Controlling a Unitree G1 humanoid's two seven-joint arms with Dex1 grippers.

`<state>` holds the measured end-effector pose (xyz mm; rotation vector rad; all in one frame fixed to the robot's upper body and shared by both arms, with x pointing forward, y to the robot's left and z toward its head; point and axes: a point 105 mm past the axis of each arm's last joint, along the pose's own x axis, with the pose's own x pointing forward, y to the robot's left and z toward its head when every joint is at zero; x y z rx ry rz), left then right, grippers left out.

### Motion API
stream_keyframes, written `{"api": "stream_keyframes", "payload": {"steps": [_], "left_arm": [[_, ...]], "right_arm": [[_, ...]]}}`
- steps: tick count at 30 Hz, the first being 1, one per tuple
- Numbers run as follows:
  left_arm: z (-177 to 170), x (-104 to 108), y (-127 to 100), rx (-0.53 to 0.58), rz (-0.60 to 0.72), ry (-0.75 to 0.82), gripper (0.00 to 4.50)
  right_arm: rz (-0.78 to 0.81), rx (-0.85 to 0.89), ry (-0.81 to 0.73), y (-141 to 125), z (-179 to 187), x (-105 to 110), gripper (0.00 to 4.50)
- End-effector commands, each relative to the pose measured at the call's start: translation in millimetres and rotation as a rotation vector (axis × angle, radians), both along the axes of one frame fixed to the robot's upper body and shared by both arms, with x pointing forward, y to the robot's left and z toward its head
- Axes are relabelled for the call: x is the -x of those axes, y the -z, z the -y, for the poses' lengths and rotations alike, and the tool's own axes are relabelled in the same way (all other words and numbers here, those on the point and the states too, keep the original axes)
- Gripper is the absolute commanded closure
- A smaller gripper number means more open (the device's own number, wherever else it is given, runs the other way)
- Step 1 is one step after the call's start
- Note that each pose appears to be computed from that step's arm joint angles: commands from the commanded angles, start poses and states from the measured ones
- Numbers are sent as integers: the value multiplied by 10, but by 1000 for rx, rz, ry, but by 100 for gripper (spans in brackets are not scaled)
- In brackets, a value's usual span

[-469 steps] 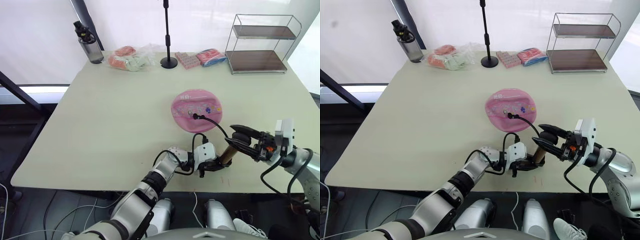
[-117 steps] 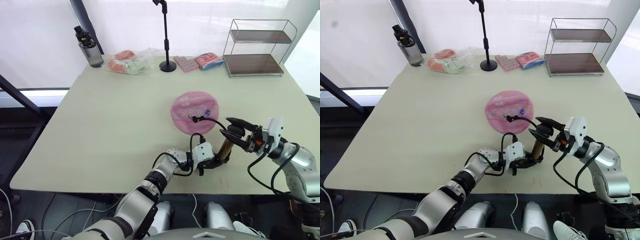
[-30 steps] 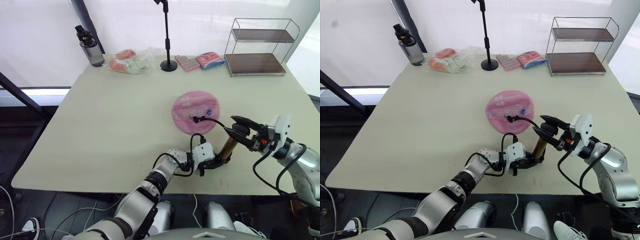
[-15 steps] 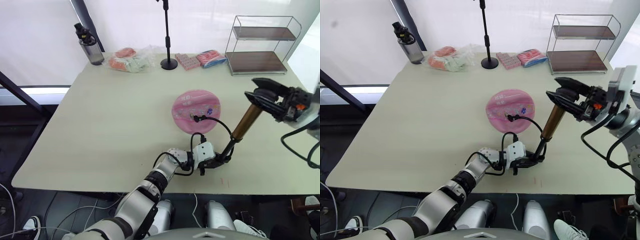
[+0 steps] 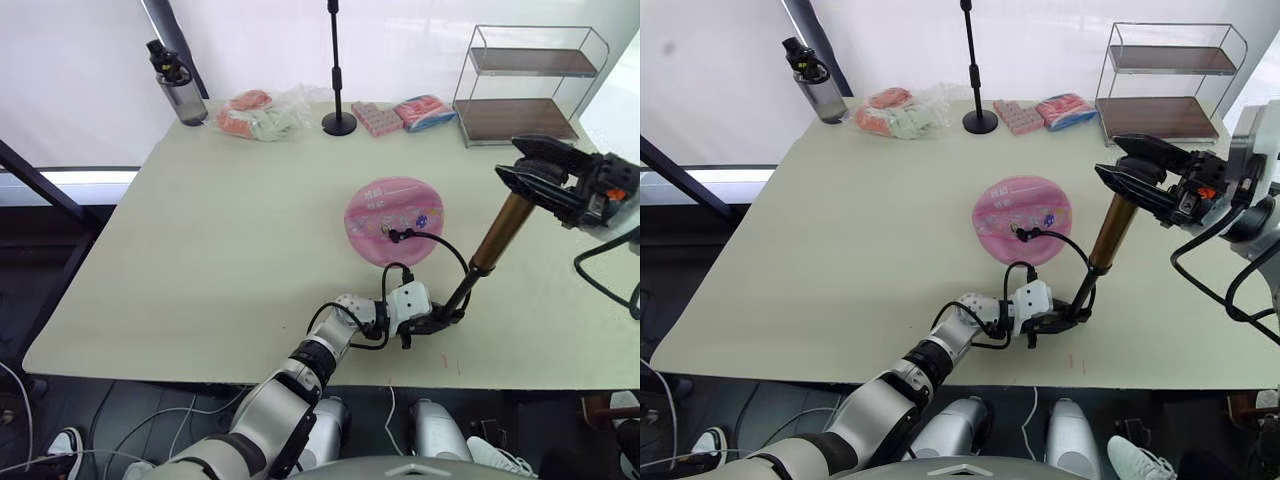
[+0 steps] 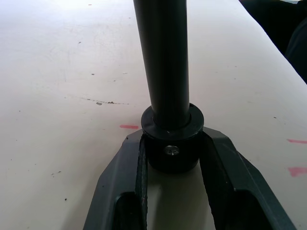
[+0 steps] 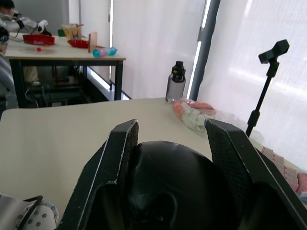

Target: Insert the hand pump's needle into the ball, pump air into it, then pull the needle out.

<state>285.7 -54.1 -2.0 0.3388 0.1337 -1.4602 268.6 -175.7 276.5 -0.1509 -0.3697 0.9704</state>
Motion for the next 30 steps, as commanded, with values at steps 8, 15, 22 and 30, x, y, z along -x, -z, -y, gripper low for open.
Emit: {"api": "stream_keyframes", "payload": {"steps": [8,15,22,30], "left_arm": [[-189,171,420,-141,-111,-3,341],[-188,163,415,-140,-110,-5,341],[-199,156,419,-140,-112,-14,341],[-208,168,431,-141,-118,-10,341]], "right_arm": [[-52,15,72,713,-36,-24,259],[-174,100,86,1497,-185,16,259],[-188,149,139,1836,-236,56,259],[-110,46,96,1439,-229,99,259]]}}
